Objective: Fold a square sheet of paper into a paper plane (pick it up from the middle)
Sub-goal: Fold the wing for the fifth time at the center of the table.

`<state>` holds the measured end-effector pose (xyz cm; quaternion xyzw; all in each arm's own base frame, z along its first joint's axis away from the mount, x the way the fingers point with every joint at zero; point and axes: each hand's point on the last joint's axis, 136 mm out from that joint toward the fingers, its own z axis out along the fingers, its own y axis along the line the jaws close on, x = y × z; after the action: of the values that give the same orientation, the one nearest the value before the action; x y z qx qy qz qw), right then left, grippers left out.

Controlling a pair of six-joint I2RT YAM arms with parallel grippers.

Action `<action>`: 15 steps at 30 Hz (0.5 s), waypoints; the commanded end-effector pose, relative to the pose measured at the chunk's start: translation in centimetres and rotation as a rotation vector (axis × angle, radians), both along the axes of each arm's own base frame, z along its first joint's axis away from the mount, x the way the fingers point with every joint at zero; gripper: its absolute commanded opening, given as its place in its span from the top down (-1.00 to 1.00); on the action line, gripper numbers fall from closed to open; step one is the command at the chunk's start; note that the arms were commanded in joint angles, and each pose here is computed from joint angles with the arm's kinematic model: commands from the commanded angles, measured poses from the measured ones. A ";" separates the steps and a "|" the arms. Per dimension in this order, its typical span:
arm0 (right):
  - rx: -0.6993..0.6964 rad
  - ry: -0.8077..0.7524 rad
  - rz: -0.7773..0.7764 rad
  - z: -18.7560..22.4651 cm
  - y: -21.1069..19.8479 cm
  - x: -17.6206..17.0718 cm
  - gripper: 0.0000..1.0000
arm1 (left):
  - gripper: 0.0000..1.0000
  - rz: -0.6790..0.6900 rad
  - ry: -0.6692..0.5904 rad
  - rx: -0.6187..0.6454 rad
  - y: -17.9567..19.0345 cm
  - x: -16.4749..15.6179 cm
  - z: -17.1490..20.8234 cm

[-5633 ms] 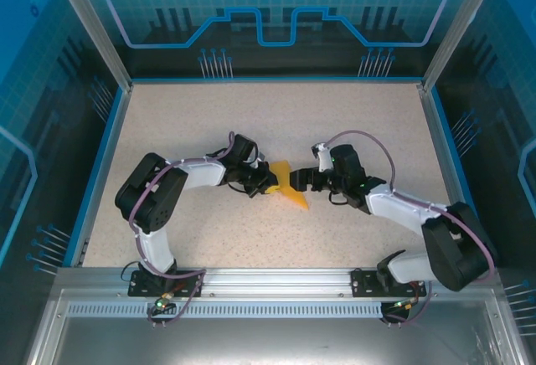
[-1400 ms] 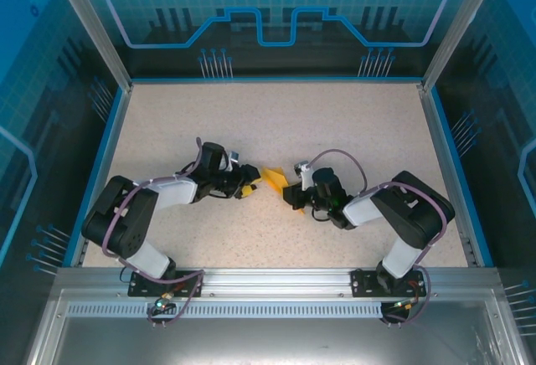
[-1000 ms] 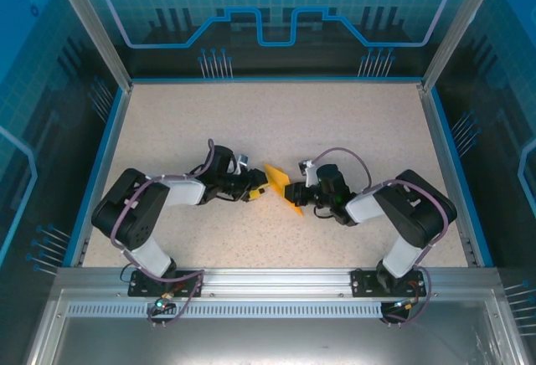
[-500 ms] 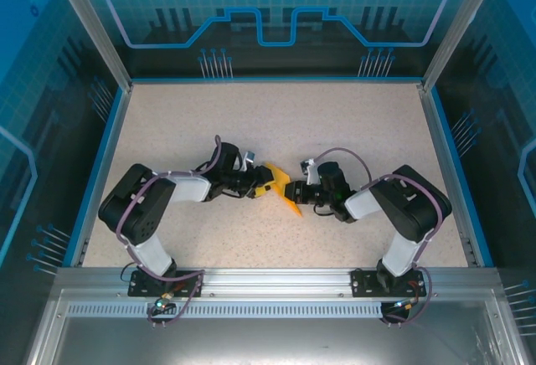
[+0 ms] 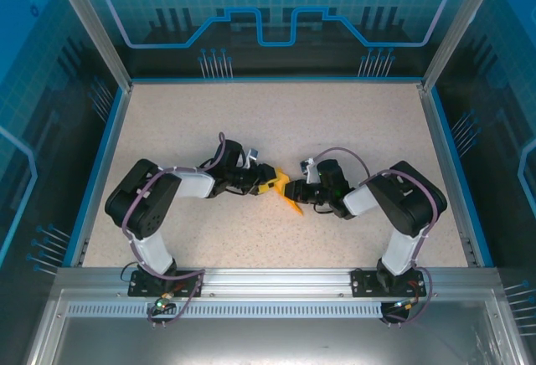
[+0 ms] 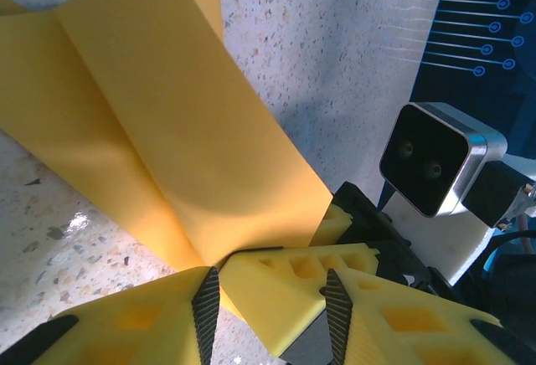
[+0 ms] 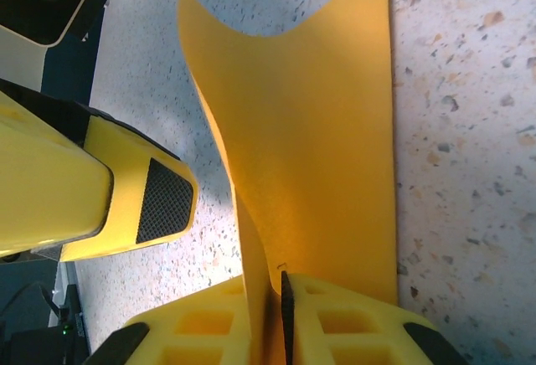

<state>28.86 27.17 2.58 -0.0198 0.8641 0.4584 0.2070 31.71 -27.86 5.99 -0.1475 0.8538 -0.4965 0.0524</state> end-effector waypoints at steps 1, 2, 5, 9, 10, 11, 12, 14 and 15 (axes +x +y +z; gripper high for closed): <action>-0.008 0.046 0.006 -0.9 -0.2 0.1 0.68 | 0.19 -0.047 -0.039 -0.012 -0.9 0.3 0.4; -0.008 0.051 0.006 -0.9 -0.2 0.1 0.68 | 0.19 -0.047 -0.040 -0.012 -0.9 0.4 0.4; -0.007 0.066 0.008 -1.1 -0.1 0.1 0.67 | 0.20 -0.052 -0.039 -0.014 -1.1 0.5 0.3; -0.010 0.086 0.005 -1.3 -0.1 0.1 0.67 | 0.21 -0.056 -0.041 -0.017 -1.3 0.6 0.3; -0.011 0.090 0.004 -1.4 -0.2 0.2 0.66 | 0.22 -0.056 -0.040 -0.016 -1.3 0.7 0.2; -0.011 0.092 0.004 -1.4 -0.1 0.2 0.66 | 0.22 -0.058 -0.040 -0.017 -1.3 0.7 0.1; -0.013 0.097 0.005 -1.4 -0.2 0.2 0.66 | 0.23 -0.059 -0.041 -0.020 -1.4 0.7 0.0; -0.017 0.102 0.008 -1.6 -0.2 0.1 0.65 | 0.24 -0.059 -0.043 -0.029 -1.5 0.9 0.0; -0.017 0.105 0.011 -1.6 -0.2 0.0 0.64 | 0.24 -0.061 -0.047 -0.030 -1.5 0.9 0.0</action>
<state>29.19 27.70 2.51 -0.0206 0.8645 0.4656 0.1882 32.16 -28.29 5.00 -0.1401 0.8566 -0.4944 0.0472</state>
